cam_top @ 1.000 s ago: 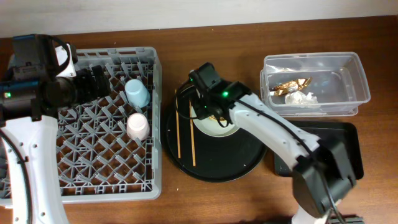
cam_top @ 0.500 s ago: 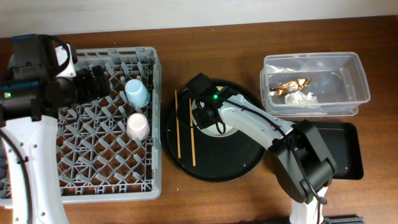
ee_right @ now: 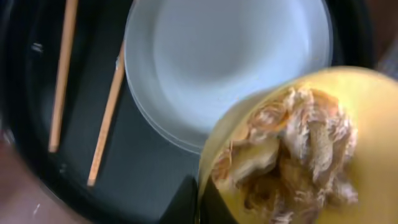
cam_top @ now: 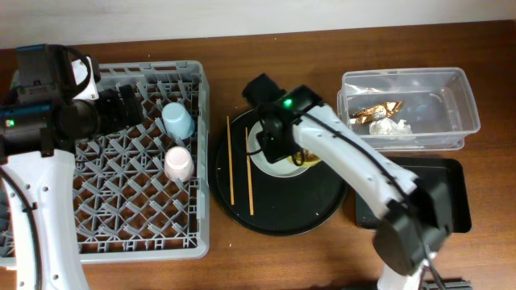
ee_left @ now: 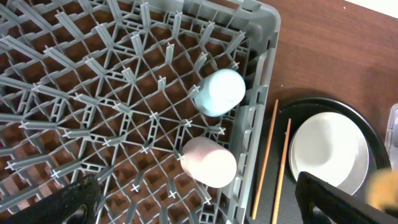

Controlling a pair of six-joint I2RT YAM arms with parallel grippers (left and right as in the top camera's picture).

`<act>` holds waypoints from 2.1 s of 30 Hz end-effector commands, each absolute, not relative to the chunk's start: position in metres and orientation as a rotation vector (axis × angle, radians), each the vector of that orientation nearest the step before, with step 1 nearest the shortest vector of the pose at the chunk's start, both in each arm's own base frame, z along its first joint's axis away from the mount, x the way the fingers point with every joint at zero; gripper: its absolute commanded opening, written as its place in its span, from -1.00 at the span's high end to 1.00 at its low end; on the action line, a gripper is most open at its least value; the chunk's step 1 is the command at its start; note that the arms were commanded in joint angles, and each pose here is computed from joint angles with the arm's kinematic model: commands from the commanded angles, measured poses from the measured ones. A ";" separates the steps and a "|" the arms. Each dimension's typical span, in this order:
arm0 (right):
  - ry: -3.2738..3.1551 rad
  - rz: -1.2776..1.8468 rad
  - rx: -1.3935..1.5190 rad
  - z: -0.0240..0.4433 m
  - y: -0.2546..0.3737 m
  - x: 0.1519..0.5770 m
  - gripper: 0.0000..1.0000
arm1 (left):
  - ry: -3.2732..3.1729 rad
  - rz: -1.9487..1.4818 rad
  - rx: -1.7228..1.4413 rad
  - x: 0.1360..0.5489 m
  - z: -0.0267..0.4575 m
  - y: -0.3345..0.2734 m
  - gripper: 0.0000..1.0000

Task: Sort waste into correct bins and load items into the dishwasher rack
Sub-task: 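Grasp the yellow bowl with the right gripper and lift it off the plate, then tip the yellow bowl over the black tray to dump the shells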

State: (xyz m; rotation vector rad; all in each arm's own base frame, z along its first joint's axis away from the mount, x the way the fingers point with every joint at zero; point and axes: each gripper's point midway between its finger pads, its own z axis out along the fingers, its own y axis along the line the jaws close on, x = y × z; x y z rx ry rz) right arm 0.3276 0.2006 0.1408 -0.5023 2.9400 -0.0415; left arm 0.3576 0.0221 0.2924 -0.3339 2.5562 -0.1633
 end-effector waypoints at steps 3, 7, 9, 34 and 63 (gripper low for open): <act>2.956 -0.067 -0.148 0.197 0.133 0.312 0.92 | 2.545 -0.174 -0.344 0.359 0.296 0.022 -0.98; 2.993 0.001 0.155 0.210 0.071 0.310 0.92 | 2.545 -0.174 -0.344 0.359 0.296 0.022 -0.99; 2.998 0.060 0.270 0.208 0.046 0.312 0.92 | 2.545 -0.174 -0.344 0.359 0.296 0.022 -0.99; 2.054 1.345 0.671 0.151 -0.085 0.252 0.92 | 2.545 -0.174 -0.344 0.359 0.296 0.022 -0.99; 1.569 1.514 0.929 0.177 -0.110 0.246 0.92 | 2.545 -0.174 -0.344 0.359 0.296 0.022 -0.99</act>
